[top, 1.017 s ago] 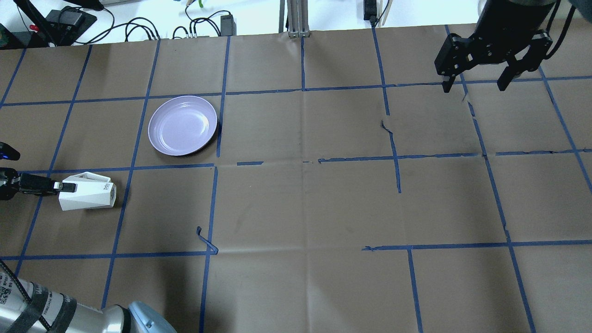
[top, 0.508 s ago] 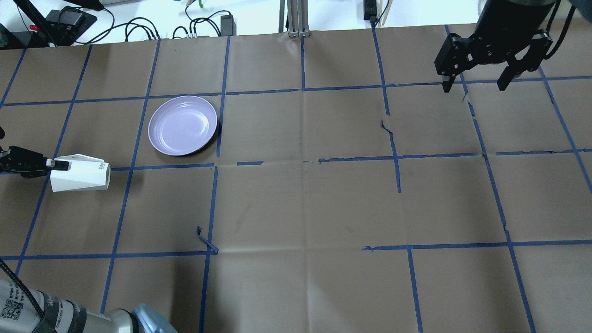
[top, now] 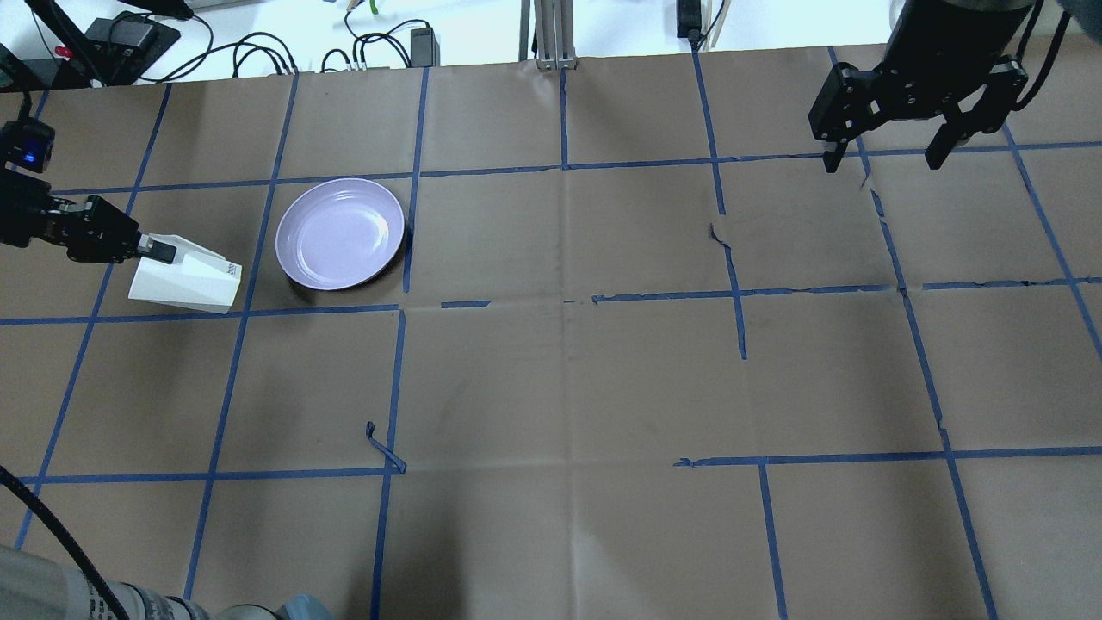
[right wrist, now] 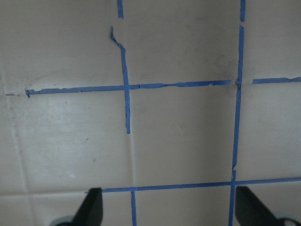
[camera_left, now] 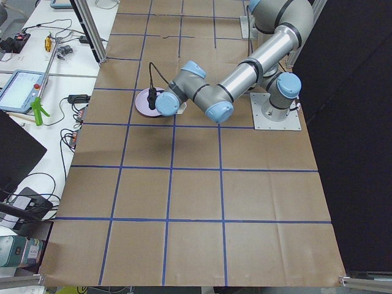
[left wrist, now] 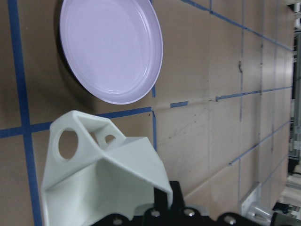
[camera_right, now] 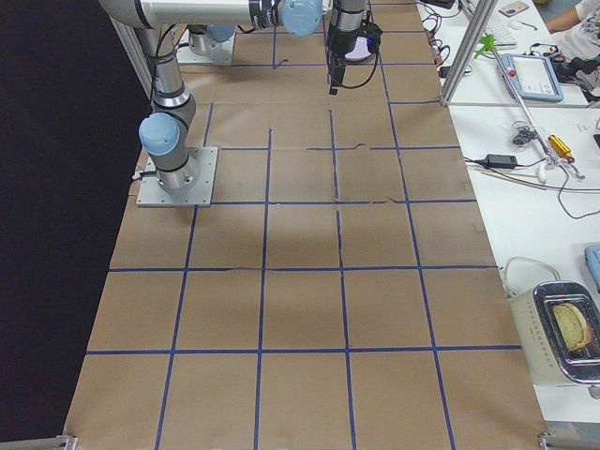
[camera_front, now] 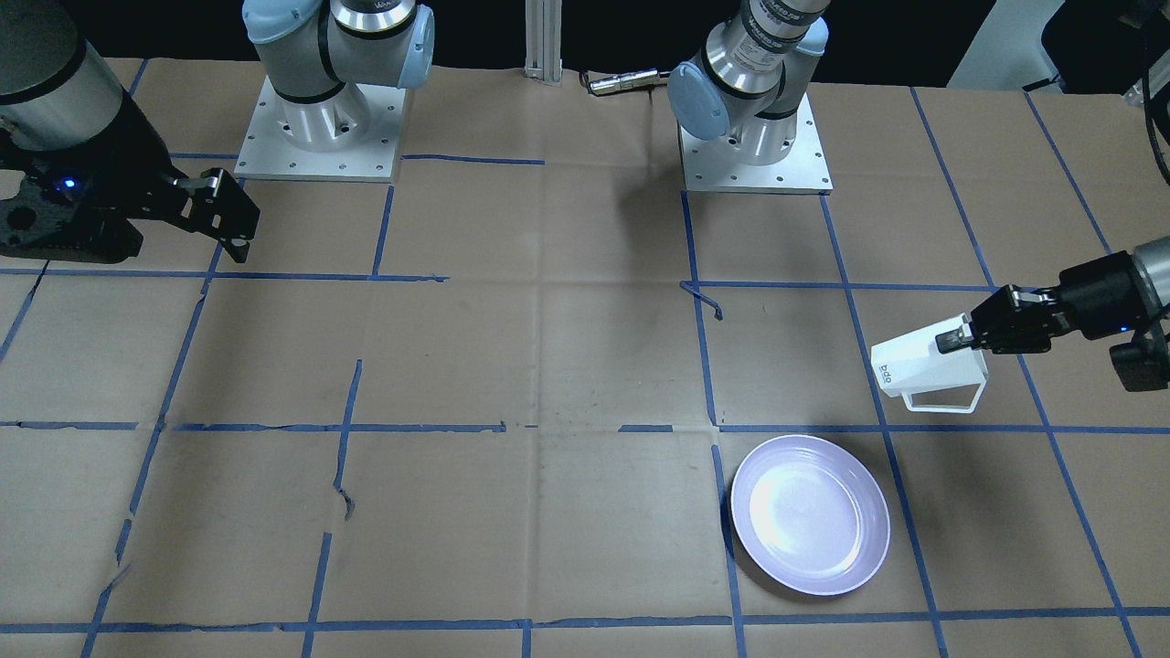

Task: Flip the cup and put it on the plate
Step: 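Lift the mug with the left gripper and swing it upright over the plate, then lower the upright mug onto the lavender plate with the left gripper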

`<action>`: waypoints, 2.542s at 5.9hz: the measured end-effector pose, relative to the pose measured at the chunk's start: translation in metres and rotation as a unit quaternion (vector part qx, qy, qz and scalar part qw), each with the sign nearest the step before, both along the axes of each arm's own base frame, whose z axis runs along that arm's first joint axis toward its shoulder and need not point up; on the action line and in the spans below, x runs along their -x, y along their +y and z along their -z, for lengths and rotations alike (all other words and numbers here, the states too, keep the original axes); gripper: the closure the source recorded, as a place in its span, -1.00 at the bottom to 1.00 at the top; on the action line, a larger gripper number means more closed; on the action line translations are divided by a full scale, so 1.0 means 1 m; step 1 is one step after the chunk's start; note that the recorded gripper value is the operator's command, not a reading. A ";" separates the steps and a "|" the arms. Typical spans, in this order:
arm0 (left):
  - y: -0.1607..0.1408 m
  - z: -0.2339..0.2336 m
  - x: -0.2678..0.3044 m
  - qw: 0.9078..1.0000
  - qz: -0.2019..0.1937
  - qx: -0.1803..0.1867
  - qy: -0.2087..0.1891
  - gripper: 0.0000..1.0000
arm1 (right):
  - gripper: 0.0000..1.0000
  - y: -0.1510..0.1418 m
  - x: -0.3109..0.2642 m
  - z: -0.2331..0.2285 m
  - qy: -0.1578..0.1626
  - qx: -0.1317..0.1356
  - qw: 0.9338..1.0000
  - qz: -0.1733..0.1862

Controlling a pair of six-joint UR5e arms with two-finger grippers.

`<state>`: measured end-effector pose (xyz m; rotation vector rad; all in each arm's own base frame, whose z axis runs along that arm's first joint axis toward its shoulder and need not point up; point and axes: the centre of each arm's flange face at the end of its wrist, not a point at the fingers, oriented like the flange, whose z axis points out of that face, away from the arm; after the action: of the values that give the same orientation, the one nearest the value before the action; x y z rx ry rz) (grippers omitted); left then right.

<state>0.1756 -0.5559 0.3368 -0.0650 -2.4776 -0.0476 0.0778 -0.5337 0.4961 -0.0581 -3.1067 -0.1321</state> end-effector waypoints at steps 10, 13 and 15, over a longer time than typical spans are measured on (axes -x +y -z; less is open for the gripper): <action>-0.097 0.069 0.257 0.901 0.216 0.097 -0.363 1.00 | -1.00 0.000 0.000 0.000 0.000 0.000 1.000 0.000; -0.095 0.081 0.260 0.907 0.219 0.088 -0.350 0.62 | -1.00 0.000 0.000 0.000 0.000 0.000 1.000 0.000; -0.093 0.084 0.259 0.907 0.219 0.084 -0.349 -0.98 | -1.00 0.000 0.000 0.000 0.000 0.000 1.000 0.000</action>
<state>-0.0838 -0.6488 0.2526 -0.8084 -3.1196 -0.0538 0.0778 -0.5337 0.4961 -0.0579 -3.1067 -0.1320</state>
